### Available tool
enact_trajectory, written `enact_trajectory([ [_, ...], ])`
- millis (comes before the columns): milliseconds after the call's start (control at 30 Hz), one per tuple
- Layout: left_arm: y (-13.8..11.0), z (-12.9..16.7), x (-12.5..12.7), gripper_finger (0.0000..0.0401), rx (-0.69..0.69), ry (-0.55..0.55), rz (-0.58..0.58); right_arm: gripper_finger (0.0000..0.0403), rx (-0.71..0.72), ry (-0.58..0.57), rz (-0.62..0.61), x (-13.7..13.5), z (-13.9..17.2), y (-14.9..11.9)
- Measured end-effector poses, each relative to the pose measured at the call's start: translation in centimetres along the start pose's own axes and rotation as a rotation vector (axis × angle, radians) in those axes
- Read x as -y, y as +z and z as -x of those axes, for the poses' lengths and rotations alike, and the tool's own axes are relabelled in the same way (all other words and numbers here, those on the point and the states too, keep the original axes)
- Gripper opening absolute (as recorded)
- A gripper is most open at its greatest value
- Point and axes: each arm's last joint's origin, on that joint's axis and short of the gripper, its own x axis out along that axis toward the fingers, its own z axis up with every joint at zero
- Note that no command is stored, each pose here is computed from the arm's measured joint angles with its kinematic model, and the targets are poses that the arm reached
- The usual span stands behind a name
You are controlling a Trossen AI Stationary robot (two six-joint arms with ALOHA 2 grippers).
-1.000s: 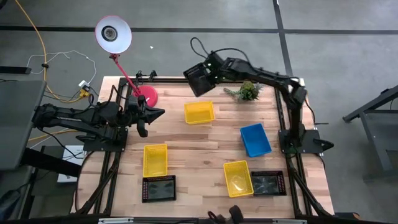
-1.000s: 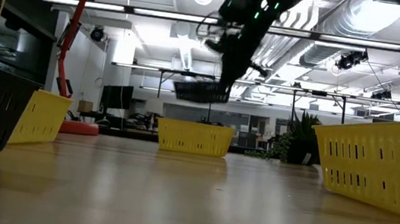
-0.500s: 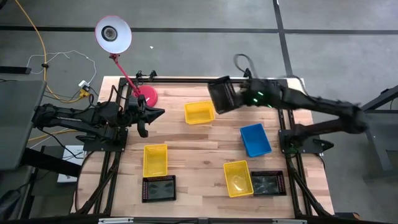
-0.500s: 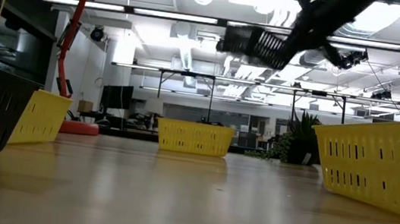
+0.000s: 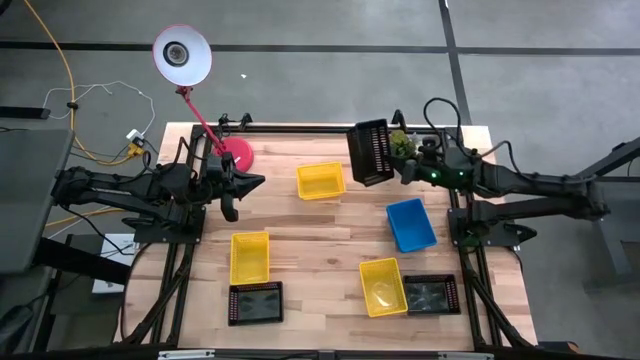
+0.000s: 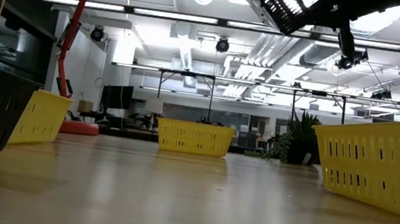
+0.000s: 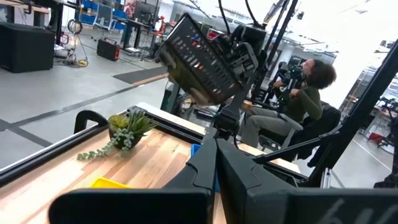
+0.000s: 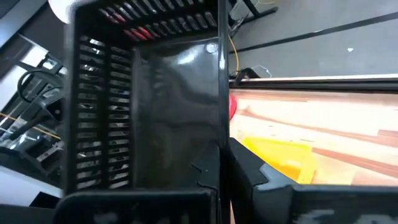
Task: Stack baskets by color
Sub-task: Stack the top black bin on the right black bin
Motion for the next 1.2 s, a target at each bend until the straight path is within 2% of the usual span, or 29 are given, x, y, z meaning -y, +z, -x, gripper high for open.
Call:
enact_trajectory([
  [733, 0.0, 0.0, 0.0, 0.0000, 0.000, 0.000, -0.001, 0.0000, -0.057, 0.049, 0.030, -0.2, -0.7, -0.4],
  [967, 0.0, 0.0, 0.0, 0.0001, 0.000, 0.001, -0.001, 0.0000, -0.048, 0.130, 0.029, -0.8, -0.6, 0.0],
  [1067, 0.0, 0.0, 0.0, 0.0001, 0.000, 0.001, -0.001, 0.0000, -0.080, 0.174, 0.070, -1.3, -0.5, 0.2],
  [1200, 0.0, 0.0, 0.0, 0.0001, -0.001, 0.001, -0.001, 0.0000, -0.162, 0.273, 0.201, -3.7, 0.8, 1.5],
])
